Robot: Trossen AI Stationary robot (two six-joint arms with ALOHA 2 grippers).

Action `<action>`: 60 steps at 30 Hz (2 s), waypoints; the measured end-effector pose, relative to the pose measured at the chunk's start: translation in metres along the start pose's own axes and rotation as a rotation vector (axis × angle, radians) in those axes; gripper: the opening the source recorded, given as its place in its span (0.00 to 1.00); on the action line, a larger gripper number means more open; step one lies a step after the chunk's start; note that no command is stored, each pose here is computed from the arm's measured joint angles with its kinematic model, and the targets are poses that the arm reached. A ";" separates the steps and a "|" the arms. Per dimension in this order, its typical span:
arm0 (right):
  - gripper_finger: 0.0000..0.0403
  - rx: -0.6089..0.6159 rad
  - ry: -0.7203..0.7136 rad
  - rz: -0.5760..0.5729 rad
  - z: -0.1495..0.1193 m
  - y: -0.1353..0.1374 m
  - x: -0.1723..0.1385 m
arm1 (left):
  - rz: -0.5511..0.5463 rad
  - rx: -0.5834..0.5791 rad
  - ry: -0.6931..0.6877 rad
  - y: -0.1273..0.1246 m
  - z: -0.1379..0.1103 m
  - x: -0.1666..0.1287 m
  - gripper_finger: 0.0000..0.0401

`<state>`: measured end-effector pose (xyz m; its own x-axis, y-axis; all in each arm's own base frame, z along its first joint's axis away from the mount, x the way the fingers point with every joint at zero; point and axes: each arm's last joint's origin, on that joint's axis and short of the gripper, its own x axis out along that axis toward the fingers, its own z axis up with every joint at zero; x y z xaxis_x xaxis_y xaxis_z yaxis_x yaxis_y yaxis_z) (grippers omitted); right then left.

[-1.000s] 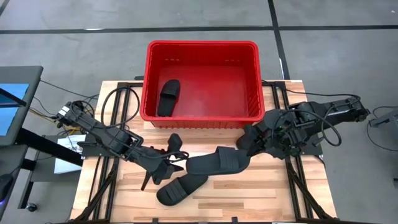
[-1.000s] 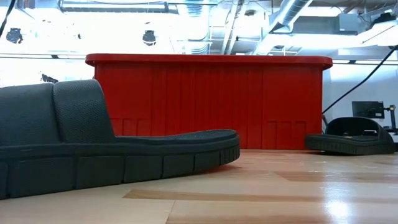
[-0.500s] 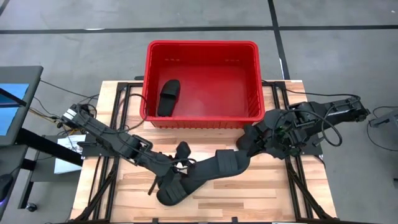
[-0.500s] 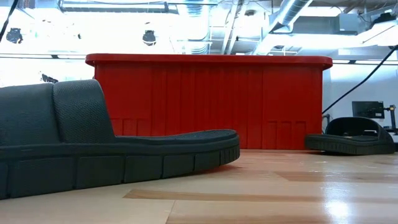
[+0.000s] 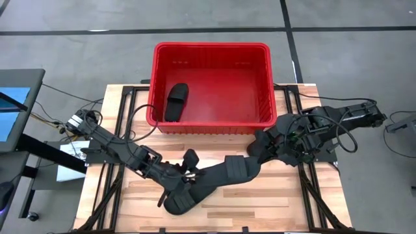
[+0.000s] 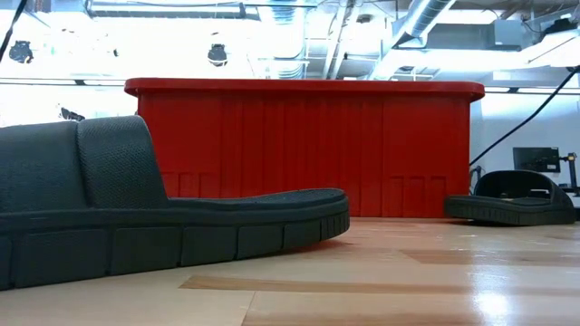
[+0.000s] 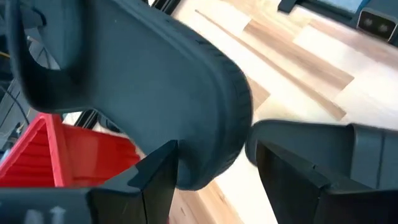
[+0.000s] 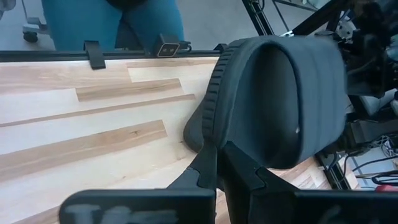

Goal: Pick and place slides into bin
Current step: Stack the middle slide on top of the slide in the bin

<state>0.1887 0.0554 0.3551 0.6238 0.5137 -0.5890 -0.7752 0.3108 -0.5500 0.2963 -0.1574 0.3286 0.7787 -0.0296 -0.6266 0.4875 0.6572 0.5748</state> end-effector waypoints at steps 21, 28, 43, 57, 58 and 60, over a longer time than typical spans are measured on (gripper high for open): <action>0.00 -0.019 0.001 -0.008 0.000 -0.001 0.000 | 0.127 0.004 -0.073 0.012 0.009 0.000 0.51; 0.00 -0.010 0.000 -0.003 0.000 0.000 0.000 | 0.178 -0.007 -0.021 0.022 0.001 0.004 0.22; 0.09 0.182 -0.008 -0.012 0.001 -0.001 0.000 | 0.217 -0.003 0.013 0.024 -0.001 0.000 0.10; 0.13 0.319 0.032 -0.056 0.000 -0.003 -0.001 | 0.393 -0.100 0.144 0.035 -0.016 -0.038 0.10; 0.13 0.339 0.051 -0.069 -0.001 -0.003 -0.001 | 0.421 -0.112 0.151 0.036 -0.017 -0.042 0.10; 0.12 0.380 0.089 -0.096 -0.002 -0.003 -0.001 | 0.489 -0.136 0.166 0.041 -0.019 -0.052 0.10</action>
<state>0.1906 0.0521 0.3557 0.6888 0.4017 -0.6035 -0.6839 0.6362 -0.3571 0.2684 -0.1148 0.3742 0.8237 0.4173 -0.3839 0.0191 0.6562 0.7544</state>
